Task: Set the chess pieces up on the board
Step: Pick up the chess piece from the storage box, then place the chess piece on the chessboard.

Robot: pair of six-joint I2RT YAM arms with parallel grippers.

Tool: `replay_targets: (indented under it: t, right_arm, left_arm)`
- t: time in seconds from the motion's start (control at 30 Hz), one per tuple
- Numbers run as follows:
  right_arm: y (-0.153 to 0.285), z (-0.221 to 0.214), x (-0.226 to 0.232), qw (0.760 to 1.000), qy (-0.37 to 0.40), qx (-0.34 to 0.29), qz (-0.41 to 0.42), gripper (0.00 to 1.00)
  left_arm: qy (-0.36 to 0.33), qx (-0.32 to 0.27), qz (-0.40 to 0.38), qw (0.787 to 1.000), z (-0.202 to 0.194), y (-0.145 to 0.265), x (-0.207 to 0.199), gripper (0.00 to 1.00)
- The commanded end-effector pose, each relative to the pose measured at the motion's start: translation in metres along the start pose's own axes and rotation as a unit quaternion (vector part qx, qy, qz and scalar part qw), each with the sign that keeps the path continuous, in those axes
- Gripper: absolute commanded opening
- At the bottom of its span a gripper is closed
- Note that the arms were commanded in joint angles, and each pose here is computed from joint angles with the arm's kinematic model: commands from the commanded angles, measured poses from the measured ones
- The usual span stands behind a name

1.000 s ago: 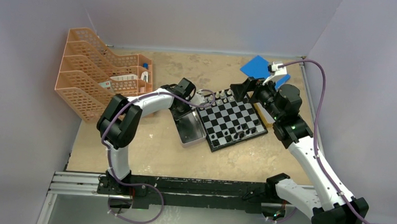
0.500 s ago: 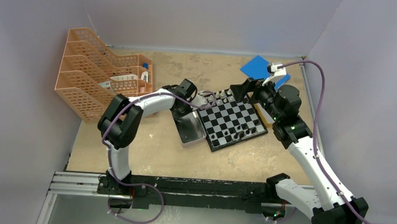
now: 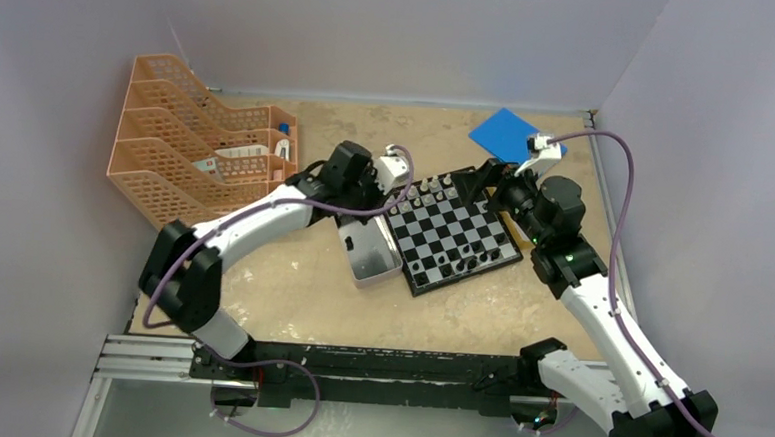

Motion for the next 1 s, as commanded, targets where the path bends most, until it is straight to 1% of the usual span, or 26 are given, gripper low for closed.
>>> replay_targets:
  t: [0.0, 0.13, 0.27, 0.33, 0.37, 0.43, 0.53, 0.6, 0.7, 0.77, 0.83, 0.97]
  right_arm:
    - [0.005, 0.012, 0.015, 0.998, -0.022, -0.037, 0.038, 0.99]
    - [0.009, 0.012, 0.024, 0.997, -0.002, -0.023, 0.075, 0.97]
    - [0.008, 0.007, 0.023, 0.996, 0.018, -0.011, 0.087, 0.93]
    - [0.004, -0.001, 0.024, 0.995, 0.015, 0.006, 0.101, 0.88]
    - [0.003, -0.008, 0.024, 0.993, 0.014, 0.025, 0.113, 0.85]
    - [0.001, -0.022, 0.024, 0.989, 0.010, 0.061, 0.136, 0.77]
    - [-0.002, -0.045, 0.020, 0.981, -0.001, 0.098, 0.166, 0.64]
    - [-0.002, -0.056, 0.019, 0.977, -0.005, 0.112, 0.183, 0.60]
    - [0.000, -0.070, 0.028, 0.971, 0.006, 0.115, 0.210, 0.60]
    - [0.001, -0.077, 0.041, 0.967, 0.023, 0.110, 0.227, 0.61]
    - [0.004, -0.083, 0.055, 0.963, 0.037, 0.099, 0.246, 0.63]
    - [0.009, -0.087, 0.071, 0.953, 0.037, 0.080, 0.289, 0.62]
  left_arm:
    - [0.076, -0.141, -0.008, 0.987, 0.023, 0.015, -0.011, 0.01]
    - [0.133, -0.211, 0.006, 0.968, 0.020, 0.015, -0.015, 0.01]
    - [0.174, -0.251, -0.019, 0.952, 0.015, 0.017, -0.026, 0.01]
    - [0.186, -0.279, -0.042, 0.941, 0.020, 0.025, -0.033, 0.01]
    - [0.193, -0.289, -0.054, 0.936, 0.023, 0.030, -0.036, 0.01]
    - [0.210, -0.303, -0.073, 0.927, 0.029, 0.039, -0.042, 0.00]
    - [0.252, -0.315, -0.090, 0.910, 0.033, 0.051, -0.047, 0.00]
    - [0.273, -0.329, -0.103, 0.898, 0.035, 0.062, -0.052, 0.00]
    - [0.291, -0.347, -0.117, 0.884, 0.041, 0.078, -0.056, 0.00]
    - [0.303, -0.354, -0.126, 0.876, 0.046, 0.086, -0.057, 0.00]
    - [0.312, -0.354, -0.137, 0.871, 0.051, 0.092, -0.058, 0.00]
    - [0.322, -0.351, -0.166, 0.863, 0.059, 0.098, -0.062, 0.00]
Point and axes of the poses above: each gripper's point midway between its finger pads, its own y axis back along the fingers, its own x axis along the line the jaws close on, z = x × y, the point moved 6 cm from there along y, back along the fingers, and after that the axes turned 10 degrees about -y, right-handed, at the moved point
